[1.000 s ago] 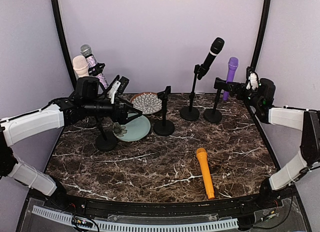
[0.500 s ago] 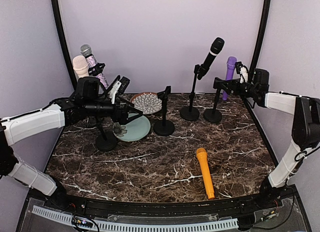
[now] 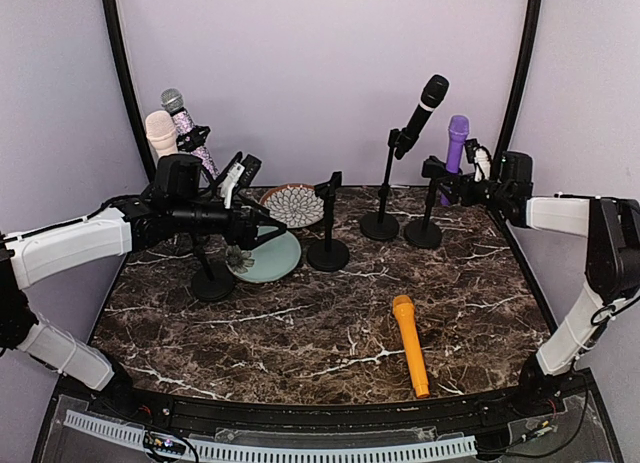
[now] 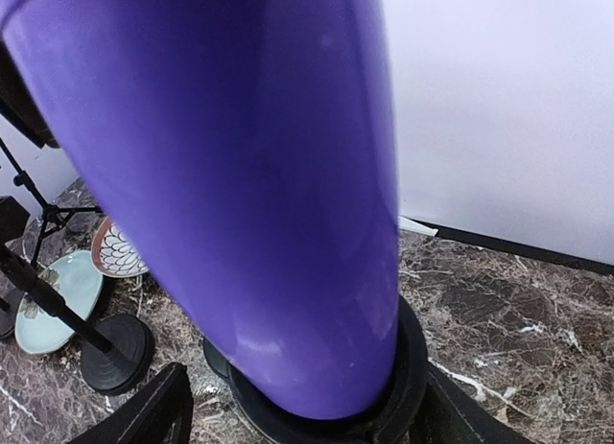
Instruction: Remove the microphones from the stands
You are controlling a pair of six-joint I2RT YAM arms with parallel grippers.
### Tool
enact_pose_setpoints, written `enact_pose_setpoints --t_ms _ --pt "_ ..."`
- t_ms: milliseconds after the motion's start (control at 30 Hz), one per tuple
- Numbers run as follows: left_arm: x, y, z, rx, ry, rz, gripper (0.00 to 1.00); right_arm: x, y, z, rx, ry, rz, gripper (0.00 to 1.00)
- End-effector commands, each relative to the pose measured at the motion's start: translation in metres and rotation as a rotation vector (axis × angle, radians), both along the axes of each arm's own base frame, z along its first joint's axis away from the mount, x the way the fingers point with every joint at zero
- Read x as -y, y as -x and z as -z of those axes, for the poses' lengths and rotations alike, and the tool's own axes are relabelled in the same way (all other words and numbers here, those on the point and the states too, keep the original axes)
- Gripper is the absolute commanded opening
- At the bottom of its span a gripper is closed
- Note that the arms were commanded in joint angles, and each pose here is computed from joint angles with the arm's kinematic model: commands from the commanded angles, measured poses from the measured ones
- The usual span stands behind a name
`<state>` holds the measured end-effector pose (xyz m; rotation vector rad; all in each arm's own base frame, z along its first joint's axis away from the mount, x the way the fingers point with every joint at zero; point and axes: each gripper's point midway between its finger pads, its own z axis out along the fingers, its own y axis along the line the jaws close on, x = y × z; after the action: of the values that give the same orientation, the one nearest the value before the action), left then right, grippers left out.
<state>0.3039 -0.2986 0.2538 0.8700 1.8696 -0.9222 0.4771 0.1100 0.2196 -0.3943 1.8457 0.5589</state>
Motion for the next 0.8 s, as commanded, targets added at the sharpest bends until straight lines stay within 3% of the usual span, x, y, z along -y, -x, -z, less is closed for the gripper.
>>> enact_pose_setpoints --t_ms 0,333,767 --pt "-0.001 -0.001 0.002 0.016 0.0 0.011 0.89 0.001 -0.006 -0.014 0.063 0.0 0.034 0.75" --pt "0.0 -0.003 0.007 0.008 -0.012 0.008 0.89 0.005 -0.017 -0.021 0.116 0.021 0.078 0.69" --pt "0.002 -0.005 0.012 -0.003 -0.017 0.018 0.89 0.006 -0.017 -0.028 0.134 0.047 0.095 0.45"
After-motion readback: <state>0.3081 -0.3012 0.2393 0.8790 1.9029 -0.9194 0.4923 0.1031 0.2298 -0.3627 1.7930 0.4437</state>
